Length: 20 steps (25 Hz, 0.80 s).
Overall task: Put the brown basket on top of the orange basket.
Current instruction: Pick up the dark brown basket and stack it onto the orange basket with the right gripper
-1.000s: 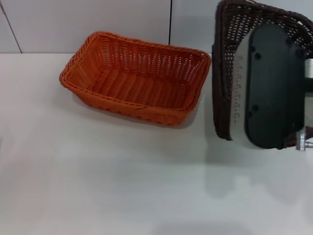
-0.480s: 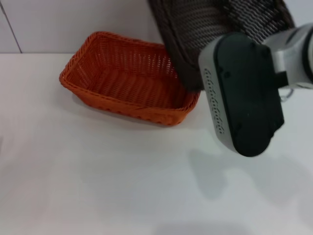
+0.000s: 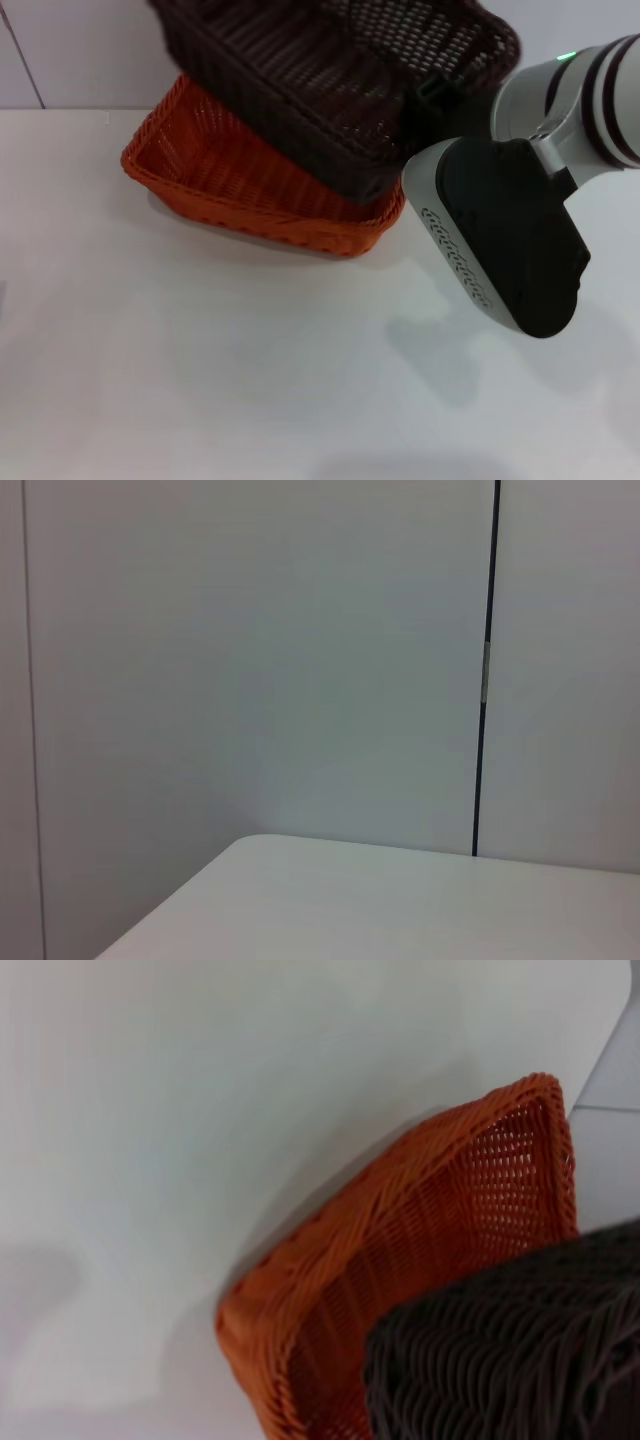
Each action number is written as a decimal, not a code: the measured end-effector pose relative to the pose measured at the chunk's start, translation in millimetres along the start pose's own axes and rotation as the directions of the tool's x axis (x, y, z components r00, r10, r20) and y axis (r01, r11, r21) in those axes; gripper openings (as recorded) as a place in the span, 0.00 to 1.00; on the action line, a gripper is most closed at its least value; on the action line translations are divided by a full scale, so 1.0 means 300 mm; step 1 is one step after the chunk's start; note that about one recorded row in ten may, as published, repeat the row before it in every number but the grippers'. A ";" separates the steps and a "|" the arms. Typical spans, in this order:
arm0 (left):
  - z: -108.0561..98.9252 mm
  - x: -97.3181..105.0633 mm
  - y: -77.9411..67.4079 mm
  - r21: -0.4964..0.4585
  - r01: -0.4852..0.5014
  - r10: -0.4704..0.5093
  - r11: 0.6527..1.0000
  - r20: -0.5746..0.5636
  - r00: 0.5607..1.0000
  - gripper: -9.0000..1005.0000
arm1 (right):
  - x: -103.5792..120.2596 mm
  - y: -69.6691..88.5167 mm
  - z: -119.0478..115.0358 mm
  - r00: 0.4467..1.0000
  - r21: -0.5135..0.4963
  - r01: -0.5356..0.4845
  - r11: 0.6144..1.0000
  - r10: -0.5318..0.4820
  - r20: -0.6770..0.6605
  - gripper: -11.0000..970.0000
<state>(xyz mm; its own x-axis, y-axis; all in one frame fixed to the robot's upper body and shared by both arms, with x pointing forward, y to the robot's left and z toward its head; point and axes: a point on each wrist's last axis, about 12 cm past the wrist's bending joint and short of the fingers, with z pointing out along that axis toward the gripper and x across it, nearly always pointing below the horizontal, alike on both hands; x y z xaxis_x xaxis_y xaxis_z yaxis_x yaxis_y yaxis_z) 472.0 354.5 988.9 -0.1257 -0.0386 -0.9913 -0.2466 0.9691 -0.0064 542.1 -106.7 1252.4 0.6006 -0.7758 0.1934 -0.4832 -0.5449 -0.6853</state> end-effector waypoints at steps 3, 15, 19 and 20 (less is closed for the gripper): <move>-0.002 0.000 0.002 -0.007 0.005 -0.005 1.000 0.001 1.000 0.77 | 0.025 -0.012 0.020 0.998 0.027 0.058 0.998 -0.058 0.000 0.16; -0.004 0.003 0.006 -0.013 0.008 -0.008 1.000 -0.002 1.000 0.77 | 0.136 0.010 0.054 0.972 0.082 0.235 0.969 -0.232 -0.044 0.16; -0.005 0.003 0.008 -0.018 0.011 -0.011 1.000 0.000 1.000 0.77 | 0.162 0.028 0.084 0.963 0.098 0.269 0.958 -0.264 -0.059 0.16; -0.007 0.003 0.010 -0.022 0.015 -0.015 1.000 0.001 1.000 0.77 | 0.175 0.040 0.114 0.959 0.101 0.281 0.954 -0.276 -0.065 0.16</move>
<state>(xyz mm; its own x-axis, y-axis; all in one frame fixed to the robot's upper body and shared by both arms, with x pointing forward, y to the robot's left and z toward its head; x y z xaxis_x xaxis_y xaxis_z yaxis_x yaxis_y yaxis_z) 469.1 356.8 988.3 -0.1209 -0.0525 -0.9913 -0.2693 0.9629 -0.0182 589.5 -143.0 1230.3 0.6678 -0.6145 0.4201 -0.2280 -0.7062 -0.6703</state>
